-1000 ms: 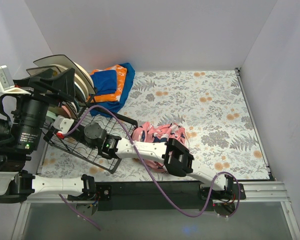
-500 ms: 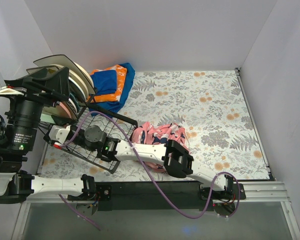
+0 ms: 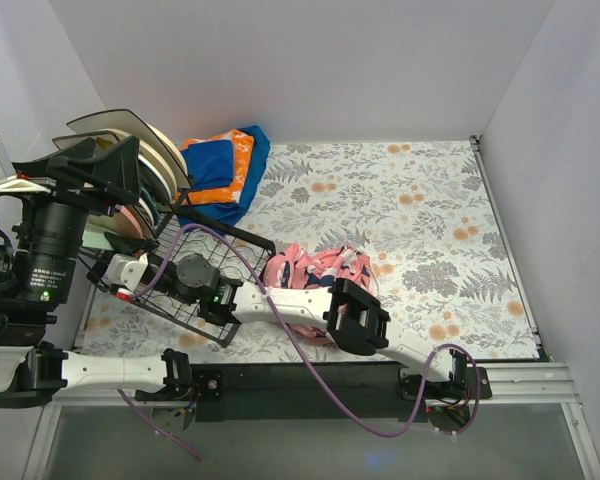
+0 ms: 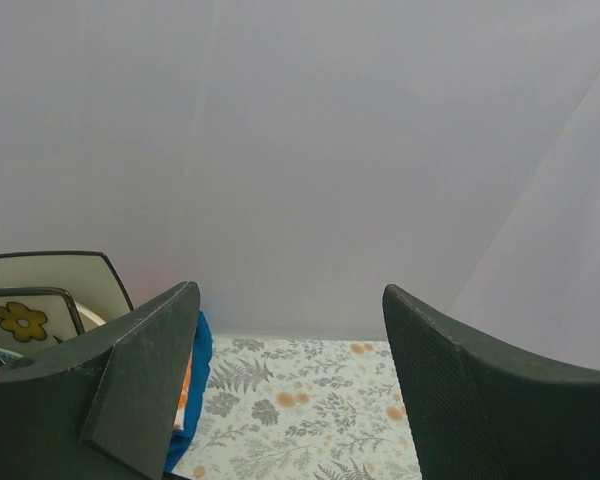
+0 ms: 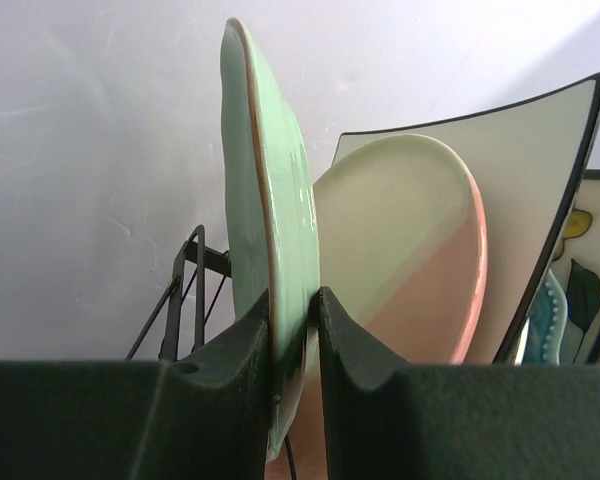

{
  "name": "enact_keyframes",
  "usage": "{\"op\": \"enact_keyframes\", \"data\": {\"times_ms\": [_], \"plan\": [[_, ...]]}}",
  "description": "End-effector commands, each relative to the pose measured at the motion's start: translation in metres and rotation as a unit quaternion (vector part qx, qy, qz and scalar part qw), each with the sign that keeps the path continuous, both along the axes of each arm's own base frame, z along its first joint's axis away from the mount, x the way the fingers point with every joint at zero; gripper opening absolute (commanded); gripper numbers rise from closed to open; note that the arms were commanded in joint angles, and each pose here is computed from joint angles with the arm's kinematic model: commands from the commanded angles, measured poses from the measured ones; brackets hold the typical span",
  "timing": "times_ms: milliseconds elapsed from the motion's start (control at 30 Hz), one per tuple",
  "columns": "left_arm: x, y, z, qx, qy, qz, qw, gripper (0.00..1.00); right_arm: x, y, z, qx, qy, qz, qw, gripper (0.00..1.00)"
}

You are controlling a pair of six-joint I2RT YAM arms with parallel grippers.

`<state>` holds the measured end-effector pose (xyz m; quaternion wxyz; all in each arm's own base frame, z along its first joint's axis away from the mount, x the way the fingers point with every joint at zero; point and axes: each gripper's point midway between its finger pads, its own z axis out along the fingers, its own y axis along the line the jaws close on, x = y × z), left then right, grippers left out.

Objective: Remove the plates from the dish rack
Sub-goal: Unload the plate from the dish rack.

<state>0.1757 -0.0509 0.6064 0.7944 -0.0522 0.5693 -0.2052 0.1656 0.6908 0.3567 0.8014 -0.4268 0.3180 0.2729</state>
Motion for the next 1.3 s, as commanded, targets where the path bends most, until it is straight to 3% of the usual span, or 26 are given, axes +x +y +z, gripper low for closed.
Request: {"op": "enact_keyframes", "data": {"times_ms": [0,400,767,1200,1267], "plan": [[-0.001,0.005,-0.001,0.002,-0.003,0.002,1.000,0.72,-0.003,-0.043,0.091,0.113,-0.002,0.001,0.994,0.01],[-0.001,0.011,-0.003,0.001,0.001,0.009,1.000,0.72,-0.003,-0.053,0.108,0.141,-0.005,-0.005,0.990,0.01],[-0.001,0.013,-0.008,0.000,0.003,0.011,1.000,0.72,-0.019,-0.046,0.095,0.104,-0.051,-0.017,0.993,0.01],[-0.003,0.026,-0.016,-0.011,0.006,0.015,1.000,0.72,-0.023,-0.047,0.060,0.054,-0.005,-0.029,0.998,0.02],[-0.003,0.025,-0.016,-0.009,0.008,0.016,1.000,0.72,-0.018,-0.043,0.054,0.051,-0.006,-0.045,0.998,0.19]]}}
